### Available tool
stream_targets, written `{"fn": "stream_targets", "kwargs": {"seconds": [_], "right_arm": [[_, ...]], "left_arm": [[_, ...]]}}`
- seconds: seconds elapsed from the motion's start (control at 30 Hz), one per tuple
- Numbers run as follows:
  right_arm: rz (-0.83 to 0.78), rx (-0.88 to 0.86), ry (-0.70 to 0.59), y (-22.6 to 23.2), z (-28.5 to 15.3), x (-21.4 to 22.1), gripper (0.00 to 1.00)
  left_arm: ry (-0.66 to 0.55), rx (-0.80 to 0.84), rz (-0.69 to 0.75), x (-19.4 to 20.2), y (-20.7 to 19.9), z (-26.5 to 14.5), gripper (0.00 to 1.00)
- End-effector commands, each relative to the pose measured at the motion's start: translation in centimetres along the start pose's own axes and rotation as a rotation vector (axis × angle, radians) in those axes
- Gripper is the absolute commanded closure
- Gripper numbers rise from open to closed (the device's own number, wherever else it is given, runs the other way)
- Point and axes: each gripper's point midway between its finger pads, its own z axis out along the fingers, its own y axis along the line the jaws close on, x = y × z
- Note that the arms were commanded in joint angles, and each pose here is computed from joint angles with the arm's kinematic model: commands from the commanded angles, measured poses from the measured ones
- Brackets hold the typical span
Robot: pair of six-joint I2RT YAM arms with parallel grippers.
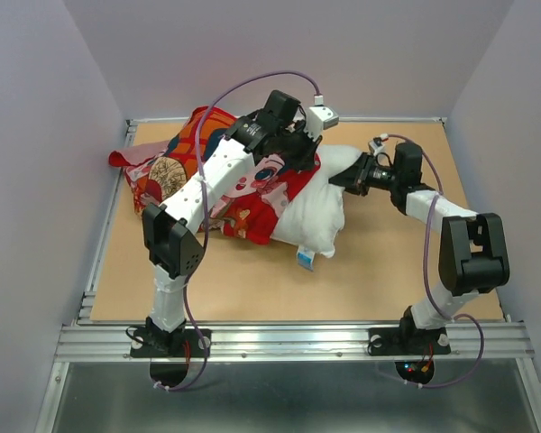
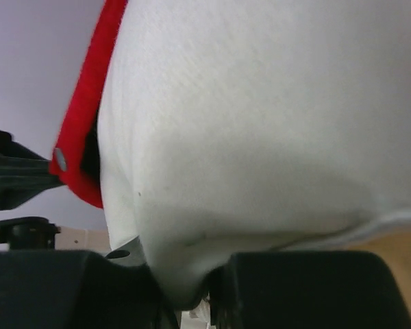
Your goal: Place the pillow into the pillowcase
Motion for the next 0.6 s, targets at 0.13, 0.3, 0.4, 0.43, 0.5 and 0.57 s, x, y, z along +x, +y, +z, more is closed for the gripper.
{"fn": "stream_targets", "kwargs": {"seconds": [0.13, 0.3, 0.4, 0.43, 0.5, 0.57], "right_arm": [[-0.207, -0.242, -0.084, 9.6, -2.8, -3.8, 1.00], [-0.127, -0.158, -0.075, 4.4, -2.2, -1.2, 0.99], [-0.114, -0.077, -0.076, 1.0, -2.0, 0.1, 0.99], [-0.168, -0.049, -0.073, 0.0, -1.9, 0.4, 0.99], [-0.138, 0.014, -0.067, -2.1, -1.9, 1.0, 0.99], [-0.136, 0.037, -0.061, -3.1, -1.7, 1.3, 0.99]], "left_arm": [[-0.120, 0.070, 0.065, -4.0, -2.9, 0.7, 1.00], [-0.035, -0.184, 0.021, -0.1, 1.0, 0.1, 1.00], [0.043, -0.318, -0.004, 3.3, 3.2, -0.2, 1.00], [0.055, -0.339, -0.006, 3.8, 3.5, -0.3, 1.00], [0.060, -0.367, 0.000, 4.0, 3.9, -0.8, 0.98], [0.063, -0.349, 0.009, 3.8, 3.5, -0.9, 0.88]]}}
